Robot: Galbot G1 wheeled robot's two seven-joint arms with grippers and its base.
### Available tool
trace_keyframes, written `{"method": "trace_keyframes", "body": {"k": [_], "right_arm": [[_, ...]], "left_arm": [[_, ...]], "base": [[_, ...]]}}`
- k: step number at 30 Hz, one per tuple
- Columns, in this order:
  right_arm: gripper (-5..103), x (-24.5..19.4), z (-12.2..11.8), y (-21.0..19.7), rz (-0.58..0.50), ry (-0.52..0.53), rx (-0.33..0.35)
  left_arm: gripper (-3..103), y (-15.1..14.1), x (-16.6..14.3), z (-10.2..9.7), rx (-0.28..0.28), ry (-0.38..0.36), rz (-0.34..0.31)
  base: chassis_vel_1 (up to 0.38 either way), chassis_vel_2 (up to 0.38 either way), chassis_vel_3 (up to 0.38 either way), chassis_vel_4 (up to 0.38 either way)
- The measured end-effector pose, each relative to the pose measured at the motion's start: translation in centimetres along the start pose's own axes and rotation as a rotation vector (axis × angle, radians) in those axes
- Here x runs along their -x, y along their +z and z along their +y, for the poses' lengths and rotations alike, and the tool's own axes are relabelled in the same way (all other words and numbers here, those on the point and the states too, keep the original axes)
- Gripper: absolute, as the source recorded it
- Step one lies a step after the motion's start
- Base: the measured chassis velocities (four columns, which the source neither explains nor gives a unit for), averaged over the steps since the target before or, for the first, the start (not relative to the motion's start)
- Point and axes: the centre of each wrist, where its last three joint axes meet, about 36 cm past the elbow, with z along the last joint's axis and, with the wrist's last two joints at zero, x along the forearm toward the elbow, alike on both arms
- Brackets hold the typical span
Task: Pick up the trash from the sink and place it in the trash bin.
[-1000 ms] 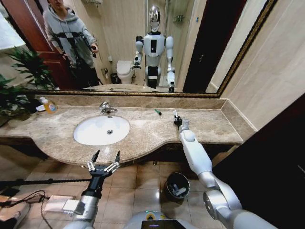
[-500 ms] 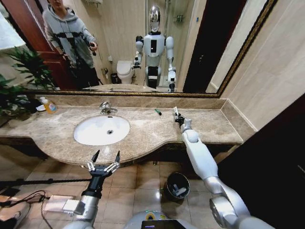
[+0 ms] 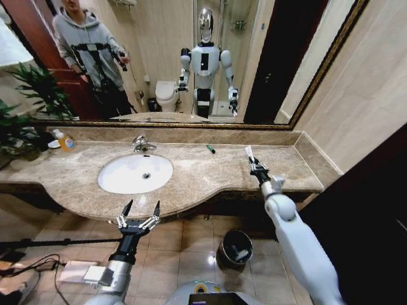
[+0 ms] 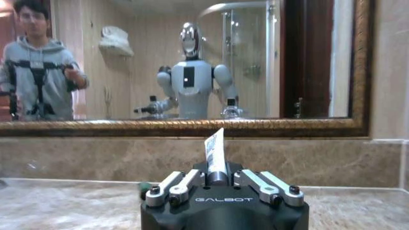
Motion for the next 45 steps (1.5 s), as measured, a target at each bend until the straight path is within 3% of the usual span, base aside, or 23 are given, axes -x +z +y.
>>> {"method": "trace_keyframes", "body": {"k": [6,12,18,23,30,35,45], "right_arm": [[18,-7.2,2.0,0.9,0.0,0.033,-0.001],[18,-9.6,3.9,2.1,0.011,0.028,0.014],[18,-17.5,5.7,5.8,0.1,0.047,-0.021],[18,-20.0,6.5,8.9,0.159,0.073,-0.024],[18,-21.1,6.2,13.6,0.246,0.082,-0.003],[18,-21.0,5.1,17.4,0.374,0.087,0.021],[18,-19.1,1.5,25.2,0.673,0.008,-0.106]], "left_arm": [[100,0.0,0.0,0.0,0.0,0.0,0.0],[100,0.0,0.0,0.0,0.0,0.0,0.0],[100,0.0,0.0,0.0,0.0,0.0,0.0],[100,0.0,0.0,0.0,0.0,0.0,0.0],[100,0.0,0.0,0.0,0.0,0.0,0.0],[100,0.0,0.0,0.0,0.0,0.0,0.0],[100,0.0,0.0,0.0,0.0,0.0,0.0]], "base": [[0.0,0.0,0.0,0.0],[0.0,0.0,0.0,0.0],[0.0,0.0,0.0,0.0],[0.0,0.0,0.0,0.0],[0.0,0.0,0.0,0.0],[0.0,0.0,0.0,0.0],[0.0,0.0,0.0,0.0]]}}
